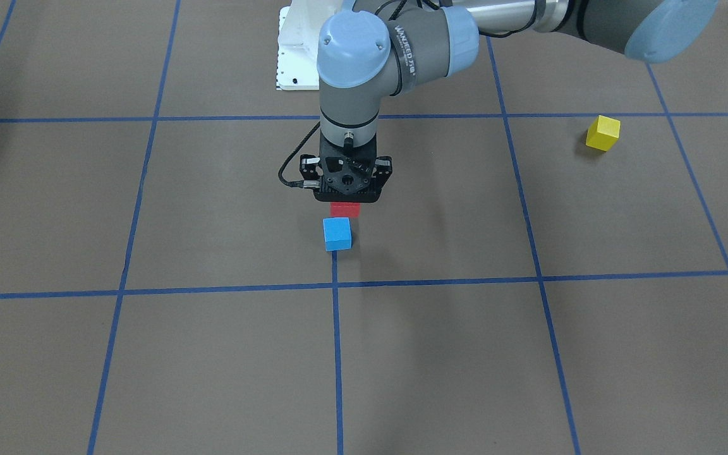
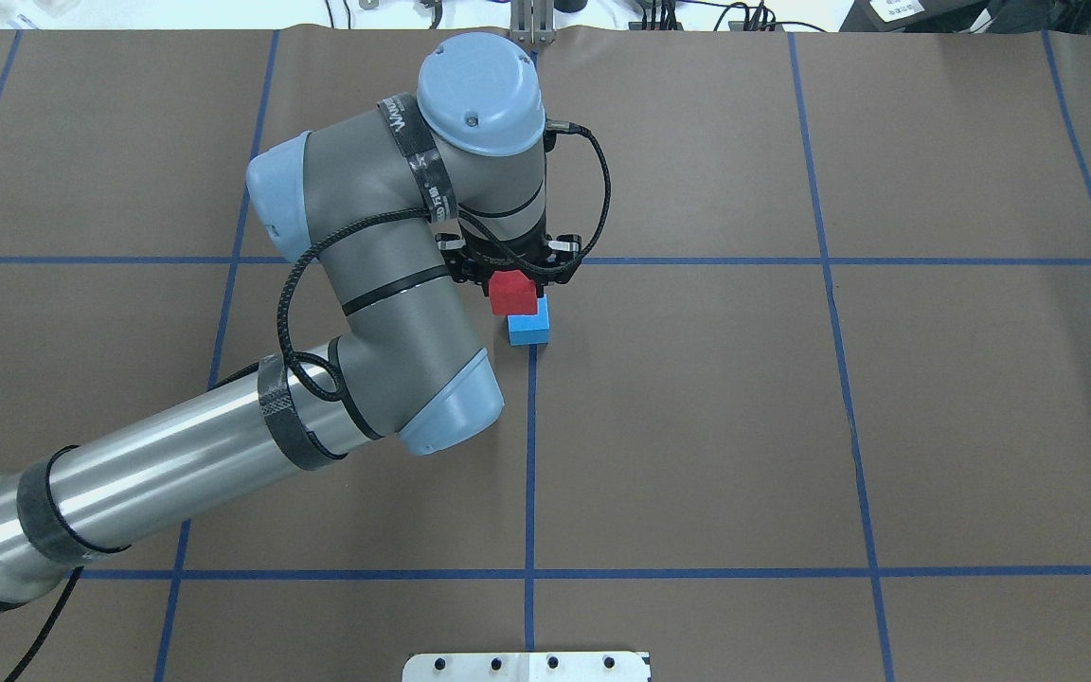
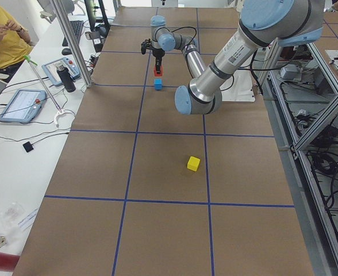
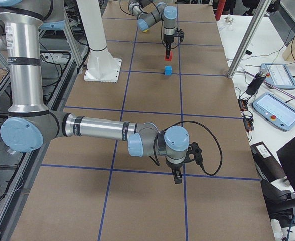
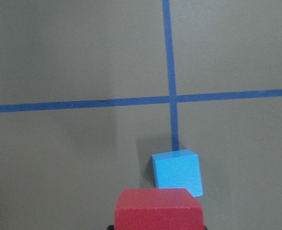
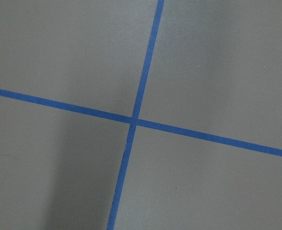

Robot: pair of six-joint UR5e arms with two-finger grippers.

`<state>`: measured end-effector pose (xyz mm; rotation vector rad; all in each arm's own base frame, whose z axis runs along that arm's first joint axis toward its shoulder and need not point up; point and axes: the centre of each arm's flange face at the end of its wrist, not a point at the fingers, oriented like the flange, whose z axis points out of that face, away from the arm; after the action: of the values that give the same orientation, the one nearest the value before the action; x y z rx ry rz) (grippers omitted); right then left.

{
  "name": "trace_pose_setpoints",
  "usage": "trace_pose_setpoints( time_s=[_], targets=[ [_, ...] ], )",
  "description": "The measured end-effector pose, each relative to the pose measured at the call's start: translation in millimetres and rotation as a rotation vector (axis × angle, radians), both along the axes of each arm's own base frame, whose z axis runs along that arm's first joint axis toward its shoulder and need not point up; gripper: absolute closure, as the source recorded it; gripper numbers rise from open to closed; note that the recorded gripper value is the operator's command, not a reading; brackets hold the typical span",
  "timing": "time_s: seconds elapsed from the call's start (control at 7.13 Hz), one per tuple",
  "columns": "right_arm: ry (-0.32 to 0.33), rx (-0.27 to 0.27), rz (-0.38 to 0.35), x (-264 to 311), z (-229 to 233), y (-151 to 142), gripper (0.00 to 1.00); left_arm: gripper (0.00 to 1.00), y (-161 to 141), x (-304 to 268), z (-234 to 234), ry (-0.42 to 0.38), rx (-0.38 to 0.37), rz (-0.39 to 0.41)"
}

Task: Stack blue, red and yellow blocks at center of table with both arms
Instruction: 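Carry the red cube over the blue cube and lower it on top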

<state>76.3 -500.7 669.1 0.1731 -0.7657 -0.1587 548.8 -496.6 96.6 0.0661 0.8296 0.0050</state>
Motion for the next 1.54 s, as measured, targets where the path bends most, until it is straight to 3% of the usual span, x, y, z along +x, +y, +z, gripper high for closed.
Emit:
trace_pose_setpoints(
  time_s=[0.7, 1.54],
  targets=[
    [0.000, 0.003, -0.001, 0, -1, 0, 0.00, 1.00, -19, 48, 28, -0.018, 0.016, -0.027],
    [0.000, 0.006, 0.000, 0, -3, -2, 0.00, 1.00, -10, 59, 35, -0.027, -0.024, -0.042]
  ],
)
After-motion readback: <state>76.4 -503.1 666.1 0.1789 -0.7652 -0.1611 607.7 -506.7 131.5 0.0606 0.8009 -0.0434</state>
